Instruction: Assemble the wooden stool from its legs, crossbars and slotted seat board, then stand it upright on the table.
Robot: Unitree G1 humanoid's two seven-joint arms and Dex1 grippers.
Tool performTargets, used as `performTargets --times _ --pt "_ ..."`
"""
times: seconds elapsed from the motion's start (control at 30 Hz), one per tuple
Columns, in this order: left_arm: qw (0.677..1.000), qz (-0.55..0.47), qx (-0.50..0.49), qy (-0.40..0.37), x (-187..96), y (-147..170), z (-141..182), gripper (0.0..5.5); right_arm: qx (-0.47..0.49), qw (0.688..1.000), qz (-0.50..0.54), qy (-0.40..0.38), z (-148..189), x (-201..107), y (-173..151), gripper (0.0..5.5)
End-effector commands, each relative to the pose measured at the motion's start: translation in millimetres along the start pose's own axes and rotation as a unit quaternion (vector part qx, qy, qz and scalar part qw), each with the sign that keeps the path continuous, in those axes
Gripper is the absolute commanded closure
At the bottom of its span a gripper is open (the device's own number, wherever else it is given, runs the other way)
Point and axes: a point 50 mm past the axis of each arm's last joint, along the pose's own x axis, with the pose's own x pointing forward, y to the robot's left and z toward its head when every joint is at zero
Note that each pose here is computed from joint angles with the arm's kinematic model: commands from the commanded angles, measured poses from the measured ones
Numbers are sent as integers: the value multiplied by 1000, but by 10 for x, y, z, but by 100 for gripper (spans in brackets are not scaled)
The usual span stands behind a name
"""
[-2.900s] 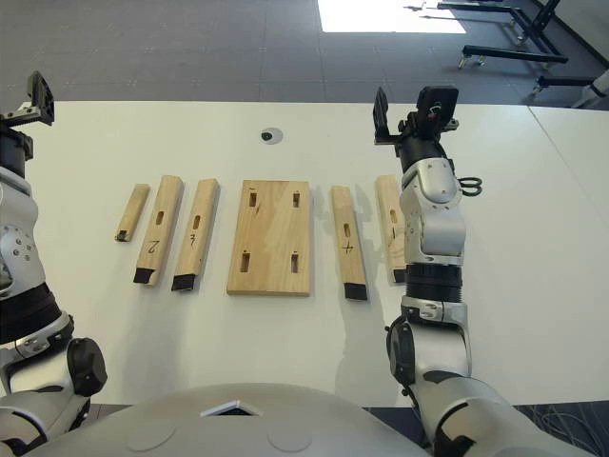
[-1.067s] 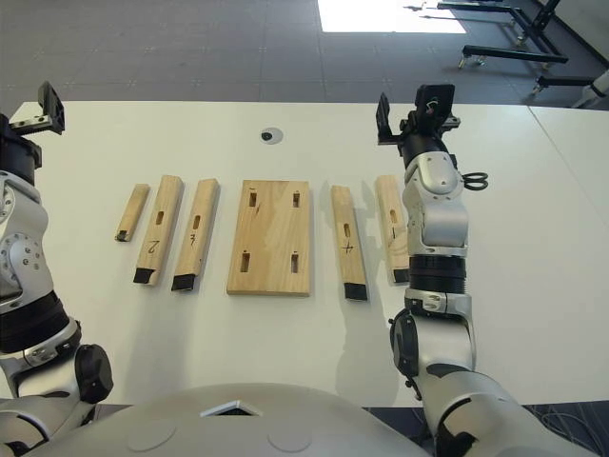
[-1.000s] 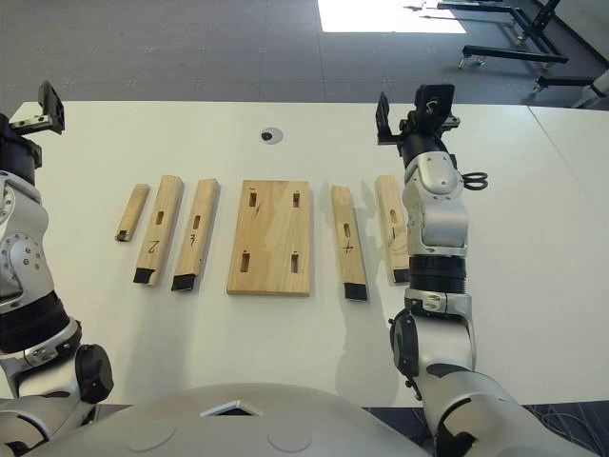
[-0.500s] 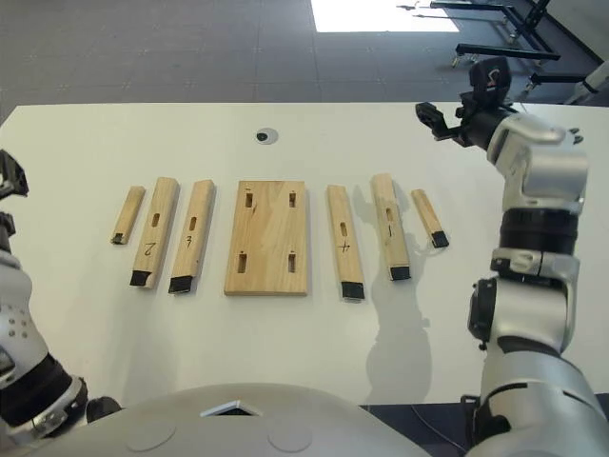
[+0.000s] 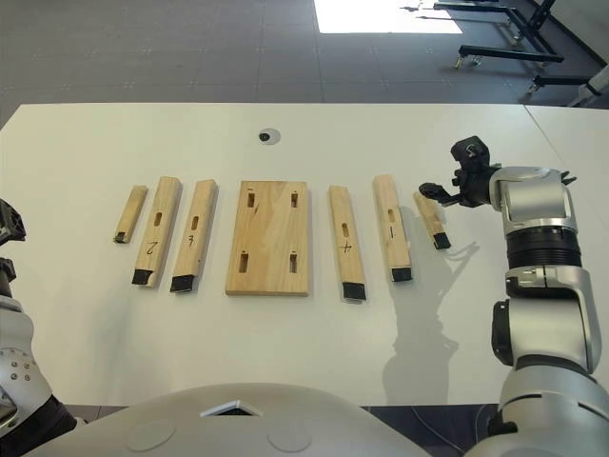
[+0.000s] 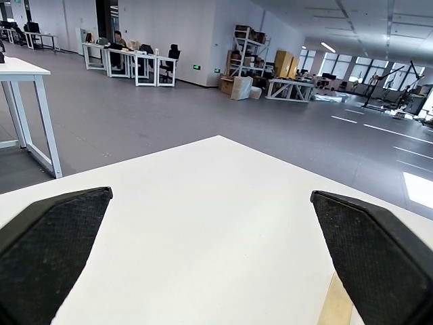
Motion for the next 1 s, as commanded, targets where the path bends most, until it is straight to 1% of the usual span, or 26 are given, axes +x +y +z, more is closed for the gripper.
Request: performTargets --times 0.03,0.23,0.37,0.43,0.53,0.6,0.77,0.9,1.0 --pt "1000 5 18 -15 -15 62 61 10 -5 999 19 48 -205 38 91 99" --pt "999 39 23 -19 -116 213 64 10 -26 997 -22 65 -215 88 13 99" --pt "999 35 25 -25 -89 182 93 10 -19 997 -12 73 -306 201 123 99" --pt "999 33 28 -33 -61 187 142 10 -20 996 -4 83 -387 235 179 143" --pt "998 36 33 -36 -43 222 169 10 -26 995 -3 92 -445 233 205 194" --pt "998 44 35 -36 -50 267 168 10 -45 994 -19 97 -439 220 160 234" --pt "997 59 37 -40 -93 327 190 10 -71 991 -40 107 -383 172 18 315" --pt "997 61 36 -40 -111 322 180 10 -80 988 -37 127 -462 197 9 396" --pt "997 58 38 -40 -105 314 186 10 -73 988 -28 136 -522 222 32 414"
